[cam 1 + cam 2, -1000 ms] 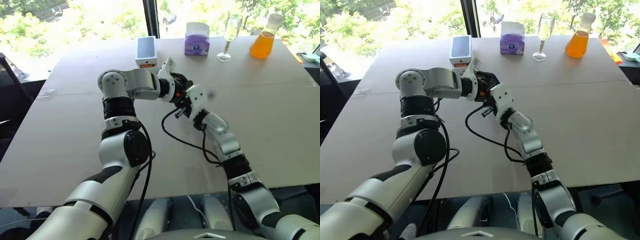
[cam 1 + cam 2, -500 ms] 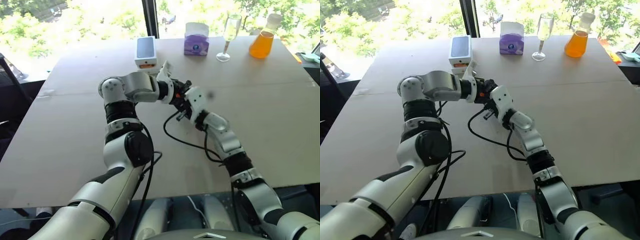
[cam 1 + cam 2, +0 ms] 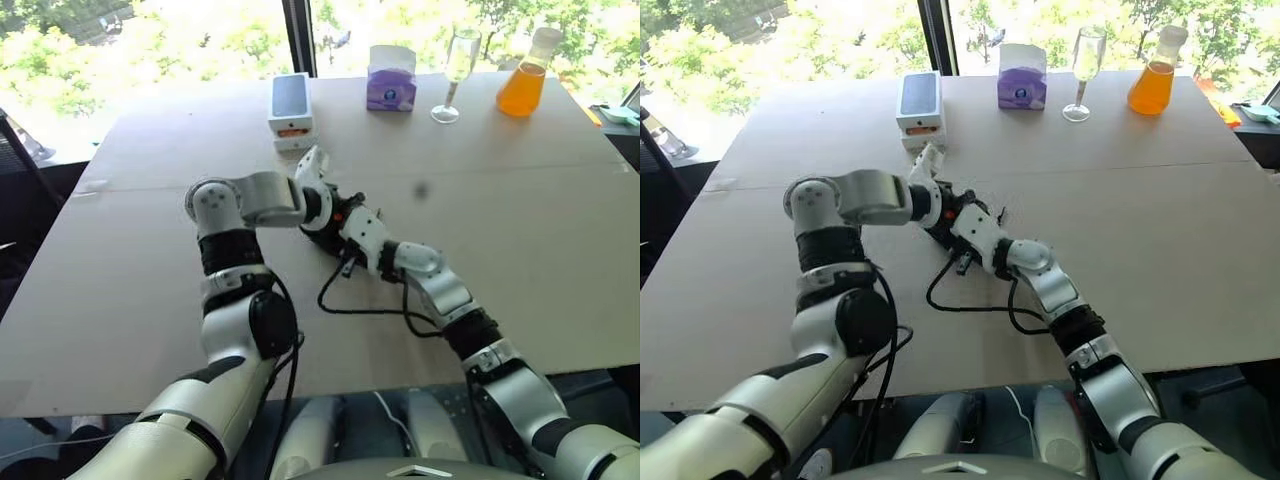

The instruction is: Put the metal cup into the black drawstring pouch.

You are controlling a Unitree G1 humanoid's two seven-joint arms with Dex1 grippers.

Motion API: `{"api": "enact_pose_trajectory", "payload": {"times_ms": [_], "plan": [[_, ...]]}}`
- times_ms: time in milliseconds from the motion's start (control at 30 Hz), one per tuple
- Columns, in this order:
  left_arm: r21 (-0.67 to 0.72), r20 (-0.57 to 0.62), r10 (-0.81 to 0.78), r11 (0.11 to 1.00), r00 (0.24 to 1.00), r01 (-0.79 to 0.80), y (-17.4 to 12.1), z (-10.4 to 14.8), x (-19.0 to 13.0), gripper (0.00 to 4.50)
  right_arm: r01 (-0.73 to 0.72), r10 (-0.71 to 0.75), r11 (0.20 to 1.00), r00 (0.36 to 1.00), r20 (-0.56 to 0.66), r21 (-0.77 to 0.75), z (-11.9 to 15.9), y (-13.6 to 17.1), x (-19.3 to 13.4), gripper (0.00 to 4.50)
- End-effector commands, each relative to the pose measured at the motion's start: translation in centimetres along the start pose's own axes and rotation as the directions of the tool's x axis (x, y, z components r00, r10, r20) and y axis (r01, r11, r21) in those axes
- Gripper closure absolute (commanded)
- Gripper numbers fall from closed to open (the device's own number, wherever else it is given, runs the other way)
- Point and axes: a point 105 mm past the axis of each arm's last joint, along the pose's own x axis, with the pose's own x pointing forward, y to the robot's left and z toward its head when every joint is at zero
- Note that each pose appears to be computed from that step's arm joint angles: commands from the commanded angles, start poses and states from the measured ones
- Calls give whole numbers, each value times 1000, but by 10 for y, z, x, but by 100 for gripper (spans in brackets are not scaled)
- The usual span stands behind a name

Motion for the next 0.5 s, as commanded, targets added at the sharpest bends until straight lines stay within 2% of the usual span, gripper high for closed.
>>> {"api": "enact_pose_trajectory", "payload": {"times_ms": [33, 67, 133, 267, 500], "plan": [[102, 53, -52, 994, 997, 47, -5, -5, -2, 450, 54, -53, 995, 999, 11, -82, 12, -12, -12, 215], [108, 97, -105, 990, 990, 94, -7, -3, -3, 450, 48, -48, 997, 999, 1, -68, 12, -12, -18, 171], [155, 159, -167, 978, 973, 142, -8, -2, -4, 450, 39, -40, 998, 999, -22, -45, 11, -11, -28, 171], [238, 134, -117, 968, 984, 83, 14, 1, -7, 450, 142, -142, 990, 990, -27, 7, 31, -26, -60, 171], [343, 113, -105, 937, 988, 61, 25, 11, -13, 450, 88, -90, 991, 996, 14, 106, 58, -7, -86, 171]]}}
